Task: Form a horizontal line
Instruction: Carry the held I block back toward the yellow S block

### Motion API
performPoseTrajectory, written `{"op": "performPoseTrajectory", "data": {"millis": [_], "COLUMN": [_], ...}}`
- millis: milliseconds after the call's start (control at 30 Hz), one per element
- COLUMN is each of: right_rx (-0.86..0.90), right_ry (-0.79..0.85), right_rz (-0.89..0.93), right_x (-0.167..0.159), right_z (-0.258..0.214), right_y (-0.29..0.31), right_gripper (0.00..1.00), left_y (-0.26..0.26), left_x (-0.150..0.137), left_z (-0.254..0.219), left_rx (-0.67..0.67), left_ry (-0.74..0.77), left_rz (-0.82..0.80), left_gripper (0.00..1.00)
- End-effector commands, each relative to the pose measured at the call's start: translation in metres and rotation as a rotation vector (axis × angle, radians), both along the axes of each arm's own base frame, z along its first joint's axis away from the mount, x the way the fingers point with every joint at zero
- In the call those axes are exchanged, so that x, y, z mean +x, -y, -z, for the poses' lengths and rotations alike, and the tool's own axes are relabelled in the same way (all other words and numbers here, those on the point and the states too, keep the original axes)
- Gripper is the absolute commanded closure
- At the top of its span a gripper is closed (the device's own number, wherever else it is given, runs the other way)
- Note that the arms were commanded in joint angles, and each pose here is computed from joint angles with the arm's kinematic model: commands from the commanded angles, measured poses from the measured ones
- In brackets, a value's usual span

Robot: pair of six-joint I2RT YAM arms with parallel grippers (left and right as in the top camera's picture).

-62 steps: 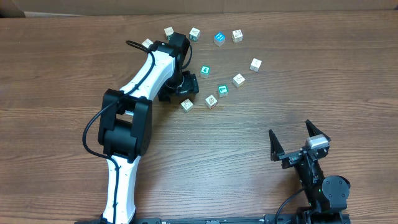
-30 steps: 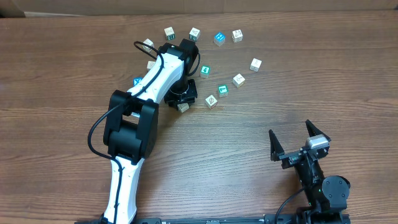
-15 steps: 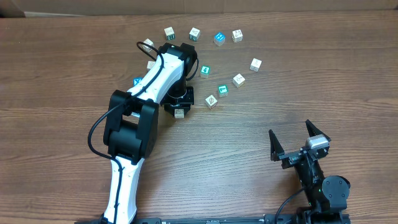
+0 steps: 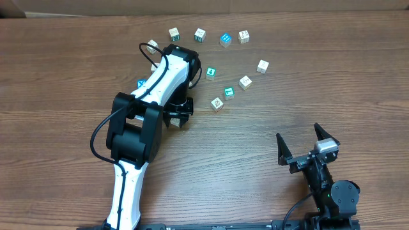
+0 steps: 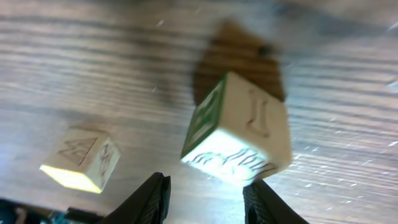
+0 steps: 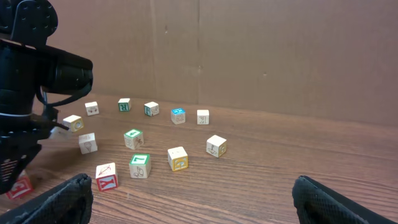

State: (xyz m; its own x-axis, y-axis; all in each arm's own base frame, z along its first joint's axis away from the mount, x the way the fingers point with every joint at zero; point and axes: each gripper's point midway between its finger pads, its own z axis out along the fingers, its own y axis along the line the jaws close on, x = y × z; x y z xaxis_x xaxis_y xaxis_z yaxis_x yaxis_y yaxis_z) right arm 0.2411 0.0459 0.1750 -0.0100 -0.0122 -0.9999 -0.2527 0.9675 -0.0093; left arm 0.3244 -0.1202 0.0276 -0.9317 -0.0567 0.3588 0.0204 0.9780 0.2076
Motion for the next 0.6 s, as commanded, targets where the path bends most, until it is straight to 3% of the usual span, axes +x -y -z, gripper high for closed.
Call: {"op": "performPoseTrajectory", "data": {"millis": [0, 233, 400, 567], "right_rx": [0.003, 0.003, 0.003, 0.003], "right_ry": [0.007, 0.007, 0.007, 0.007], "right_rz": [0.011, 0.011, 0.011, 0.011], "right_x": [0.000, 0.000, 0.000, 0.000], "right_z": [0.001, 0.001, 0.001, 0.001], "right_y": [0.002, 0.002, 0.002, 0.002], "right_gripper": [0.00, 0.00, 0.00, 0.00], "left_y": [-0.003, -0.001, 0.015, 0.021], "left_x": [-0.001, 0.011, 0.032, 0.032], "left_z": [0.000, 0.006, 0.015, 0.016], "left_rx": [0.046, 0.050, -0.049, -0.080], "left_ry": [0.001, 0.061, 0.137, 0.130], "left_rz": [0.009, -0.003, 0.035, 0.102], "left_gripper": [0.64, 0.61, 0.55, 0.57]}}
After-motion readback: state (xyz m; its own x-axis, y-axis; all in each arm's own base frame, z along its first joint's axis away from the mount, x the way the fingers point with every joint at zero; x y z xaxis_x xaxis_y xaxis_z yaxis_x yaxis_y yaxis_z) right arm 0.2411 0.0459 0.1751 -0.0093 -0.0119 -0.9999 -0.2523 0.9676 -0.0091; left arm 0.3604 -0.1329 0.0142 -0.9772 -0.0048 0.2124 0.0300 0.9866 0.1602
